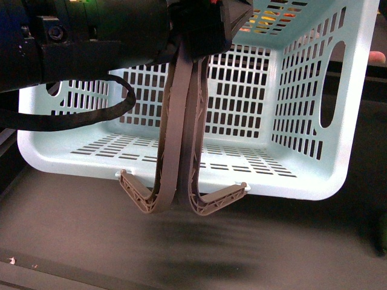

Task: Pick mango with right arm and hold basket with left

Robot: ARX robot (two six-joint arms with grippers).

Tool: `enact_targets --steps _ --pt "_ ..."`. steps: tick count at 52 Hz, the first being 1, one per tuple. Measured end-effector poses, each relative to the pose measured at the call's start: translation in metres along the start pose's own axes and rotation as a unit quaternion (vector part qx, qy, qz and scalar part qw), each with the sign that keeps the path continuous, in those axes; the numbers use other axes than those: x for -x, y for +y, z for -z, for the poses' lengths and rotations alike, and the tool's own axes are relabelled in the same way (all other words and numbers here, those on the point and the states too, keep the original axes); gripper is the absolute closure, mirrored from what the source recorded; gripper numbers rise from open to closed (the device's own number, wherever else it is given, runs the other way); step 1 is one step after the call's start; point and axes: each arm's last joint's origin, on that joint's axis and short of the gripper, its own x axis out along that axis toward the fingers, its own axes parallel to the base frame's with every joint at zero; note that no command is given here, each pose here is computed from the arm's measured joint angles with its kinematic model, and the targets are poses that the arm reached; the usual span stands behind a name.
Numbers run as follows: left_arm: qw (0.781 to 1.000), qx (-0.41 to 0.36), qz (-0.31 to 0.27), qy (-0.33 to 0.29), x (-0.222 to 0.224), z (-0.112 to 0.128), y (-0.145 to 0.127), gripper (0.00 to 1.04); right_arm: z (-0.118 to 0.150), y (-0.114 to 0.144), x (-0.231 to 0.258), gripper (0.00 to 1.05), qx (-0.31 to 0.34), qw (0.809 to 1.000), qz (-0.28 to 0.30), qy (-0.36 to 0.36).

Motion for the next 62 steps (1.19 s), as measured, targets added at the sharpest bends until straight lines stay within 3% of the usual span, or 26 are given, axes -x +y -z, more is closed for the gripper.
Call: enact_targets --steps 23,42,51,62 --pt "1.000 0.000 0.000 0.000 0.000 0.000 0.000 0.96 0.027 -0.027 -0.062 0.08 0.018 0.995 0.002 0.098" --pt "1.000 0.000 0.000 0.000 0.000 0.000 0.000 0.96 0.090 -0.057 -0.108 0.08 0.002 0.971 -0.021 0.239" --pt "1.000 0.000 0.000 0.000 0.000 0.000 0.000 0.96 0.124 -0.078 -0.118 0.08 0.019 0.953 -0.038 0.301" --pt "1.000 0.000 0.000 0.000 0.000 0.000 0.000 0.96 0.145 -0.100 -0.128 0.08 0.055 0.939 -0.043 0.337"
